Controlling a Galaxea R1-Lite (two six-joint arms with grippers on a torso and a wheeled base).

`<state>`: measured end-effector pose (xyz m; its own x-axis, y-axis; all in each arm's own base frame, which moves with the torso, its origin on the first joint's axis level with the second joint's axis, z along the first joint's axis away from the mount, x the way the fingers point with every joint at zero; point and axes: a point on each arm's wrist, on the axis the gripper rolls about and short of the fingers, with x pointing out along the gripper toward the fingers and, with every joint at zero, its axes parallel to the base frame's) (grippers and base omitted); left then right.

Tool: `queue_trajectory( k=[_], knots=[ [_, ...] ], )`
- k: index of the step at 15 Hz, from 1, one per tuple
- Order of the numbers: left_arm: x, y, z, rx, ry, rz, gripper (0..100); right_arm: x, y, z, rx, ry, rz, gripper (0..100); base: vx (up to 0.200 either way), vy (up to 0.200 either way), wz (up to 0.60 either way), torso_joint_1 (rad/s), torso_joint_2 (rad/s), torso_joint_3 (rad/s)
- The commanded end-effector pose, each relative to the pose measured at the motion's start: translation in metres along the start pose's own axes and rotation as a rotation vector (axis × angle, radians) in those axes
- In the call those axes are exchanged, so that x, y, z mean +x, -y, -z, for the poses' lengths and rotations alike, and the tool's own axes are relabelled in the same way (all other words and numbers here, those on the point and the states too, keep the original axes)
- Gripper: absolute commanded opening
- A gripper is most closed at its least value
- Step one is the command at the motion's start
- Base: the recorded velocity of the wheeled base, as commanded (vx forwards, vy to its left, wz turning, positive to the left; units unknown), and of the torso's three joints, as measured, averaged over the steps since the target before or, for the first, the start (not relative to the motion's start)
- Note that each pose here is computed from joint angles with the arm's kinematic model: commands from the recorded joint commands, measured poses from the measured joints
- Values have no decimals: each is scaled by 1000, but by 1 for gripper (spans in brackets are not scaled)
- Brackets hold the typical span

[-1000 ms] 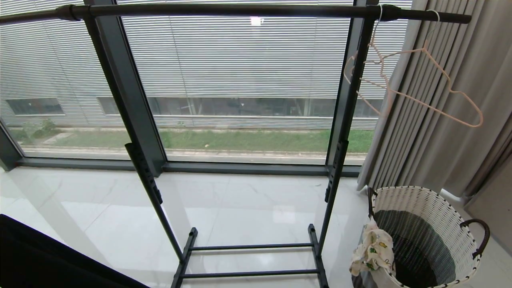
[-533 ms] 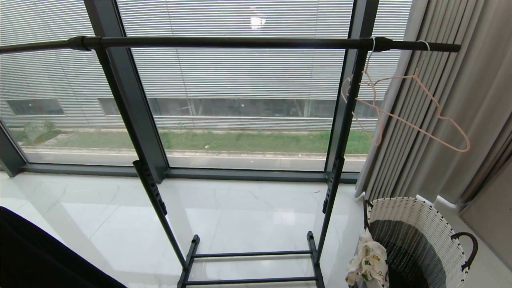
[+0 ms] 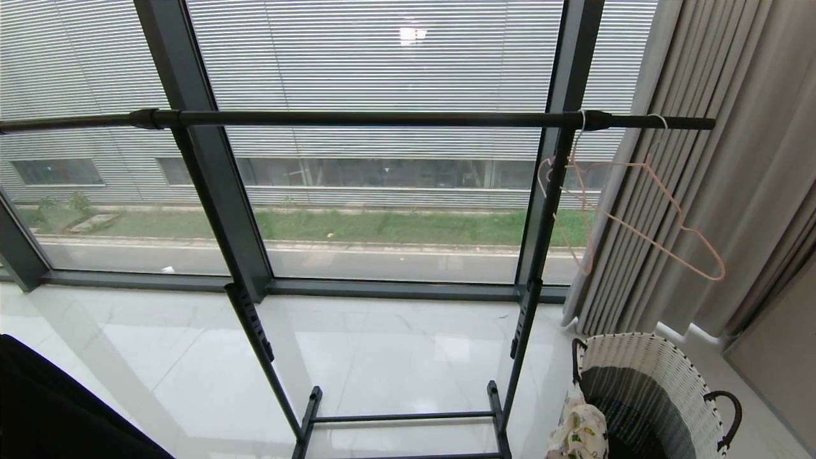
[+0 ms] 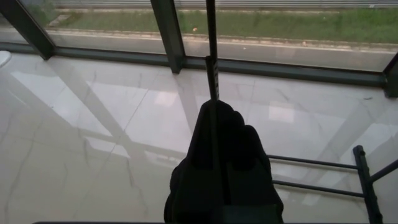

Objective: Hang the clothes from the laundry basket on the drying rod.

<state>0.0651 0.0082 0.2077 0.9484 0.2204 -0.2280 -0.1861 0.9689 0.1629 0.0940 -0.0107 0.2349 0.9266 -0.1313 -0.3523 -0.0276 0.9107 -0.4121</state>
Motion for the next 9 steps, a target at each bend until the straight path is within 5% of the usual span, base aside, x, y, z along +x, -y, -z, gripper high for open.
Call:
queue_trajectory(
  k=[1, 5, 9],
  knots=[
    [1, 0, 0, 1, -4, -1, 0, 1, 0, 0, 0, -2, 0, 100, 0, 0, 0, 246, -549, -300],
    [0, 0, 0, 1, -2, -1, 0, 1, 0, 1, -22, -7, -1, 100, 0, 0, 0, 234, -502, -265],
    [0, 0, 0, 1, -2, -1, 0, 1, 0, 1, -41, -7, -1, 100, 0, 0, 0, 44, -88, -52]
  ],
)
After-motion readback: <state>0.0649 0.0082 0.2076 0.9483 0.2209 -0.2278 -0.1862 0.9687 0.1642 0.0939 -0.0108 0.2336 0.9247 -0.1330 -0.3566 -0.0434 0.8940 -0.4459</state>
